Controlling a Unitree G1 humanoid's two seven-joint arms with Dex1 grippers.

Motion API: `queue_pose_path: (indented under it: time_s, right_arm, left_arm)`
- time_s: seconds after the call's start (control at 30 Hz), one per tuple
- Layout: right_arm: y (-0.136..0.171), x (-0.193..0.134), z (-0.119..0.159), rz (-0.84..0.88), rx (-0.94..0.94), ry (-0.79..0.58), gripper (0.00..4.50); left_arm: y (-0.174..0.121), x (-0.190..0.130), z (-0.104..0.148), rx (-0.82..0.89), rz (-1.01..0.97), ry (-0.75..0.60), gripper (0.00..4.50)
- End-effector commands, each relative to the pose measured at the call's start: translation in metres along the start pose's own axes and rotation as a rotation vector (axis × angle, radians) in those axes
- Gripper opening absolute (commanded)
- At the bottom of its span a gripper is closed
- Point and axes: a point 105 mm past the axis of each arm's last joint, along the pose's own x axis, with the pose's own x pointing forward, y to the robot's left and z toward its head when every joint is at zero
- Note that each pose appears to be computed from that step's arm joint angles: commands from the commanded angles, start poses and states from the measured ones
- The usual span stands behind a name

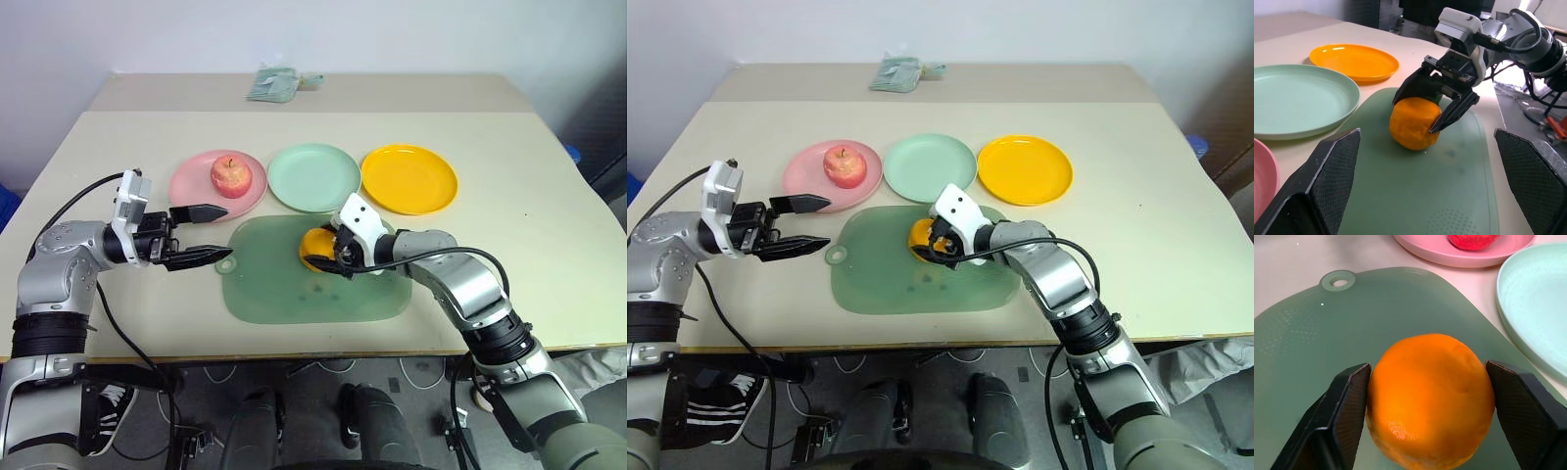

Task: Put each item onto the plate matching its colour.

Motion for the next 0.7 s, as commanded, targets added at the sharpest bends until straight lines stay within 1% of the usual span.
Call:
queue_pose_path:
  time_s: [0.03, 0.17, 0.2, 0.23, 0.27, 0.3, 0.37, 0.43, 0.47, 0.53, 0.57, 0.63, 0.7]
  right_arm:
    - [0.007, -0.001, 0.003, 0.038, 0.001, -0.008, 2.69]
    - [0.002, -0.003, 0.016, 0.012, 0.000, -0.057, 2.68]
    - [0.001, -0.004, 0.022, 0.011, 0.011, -0.078, 2.68]
    - [-0.004, -0.007, 0.034, -0.005, 0.037, -0.133, 2.68]
    - [-0.012, -0.010, 0.046, -0.036, 0.063, -0.191, 2.68]
    - [-0.028, -0.015, 0.058, -0.110, 0.068, -0.243, 2.68]
    - [-0.067, -0.026, 0.069, -0.290, 0.083, -0.294, 2.68]
    - [-0.103, -0.039, 0.071, -0.473, 0.052, -0.299, 2.68]
    - [-0.120, -0.047, 0.069, -0.555, 0.071, -0.300, 2.68]
    - [-0.148, -0.061, 0.065, -0.685, 0.113, -0.304, 2.68]
    - [-0.159, -0.067, 0.062, -0.744, 0.100, -0.294, 2.68]
    - [-0.173, -0.072, 0.050, -0.802, 0.059, -0.242, 2.68]
    - [-0.180, -0.072, 0.039, -0.808, 0.066, -0.216, 2.68]
  left_arm:
    - [-0.001, -0.002, 0.009, 0.041, -0.004, -0.026, 4.50]
    - [0.000, -0.001, 0.011, 0.045, -0.004, -0.034, 4.50]
    - [0.000, 0.000, 0.011, 0.045, -0.004, -0.036, 4.50]
    - [0.002, 0.000, 0.013, 0.050, 0.001, -0.054, 4.50]
    - [0.003, 0.001, 0.016, 0.056, 0.010, -0.072, 4.50]
    - [0.005, 0.002, 0.019, 0.059, 0.013, -0.092, 4.50]
    - [0.008, 0.003, 0.025, 0.069, 0.026, -0.118, 4.50]
    - [0.012, 0.004, 0.028, 0.090, 0.049, -0.128, 4.50]
    - [0.017, 0.005, 0.028, 0.106, 0.078, -0.123, 4.50]
    - [0.024, 0.007, 0.028, 0.143, 0.125, -0.114, 4.50]
    - [0.025, 0.008, 0.028, 0.153, 0.133, -0.115, 4.50]
    - [0.029, 0.010, 0.029, 0.164, 0.163, -0.133, 4.50]
    - [0.031, 0.013, 0.030, 0.172, 0.175, -0.144, 4.50]
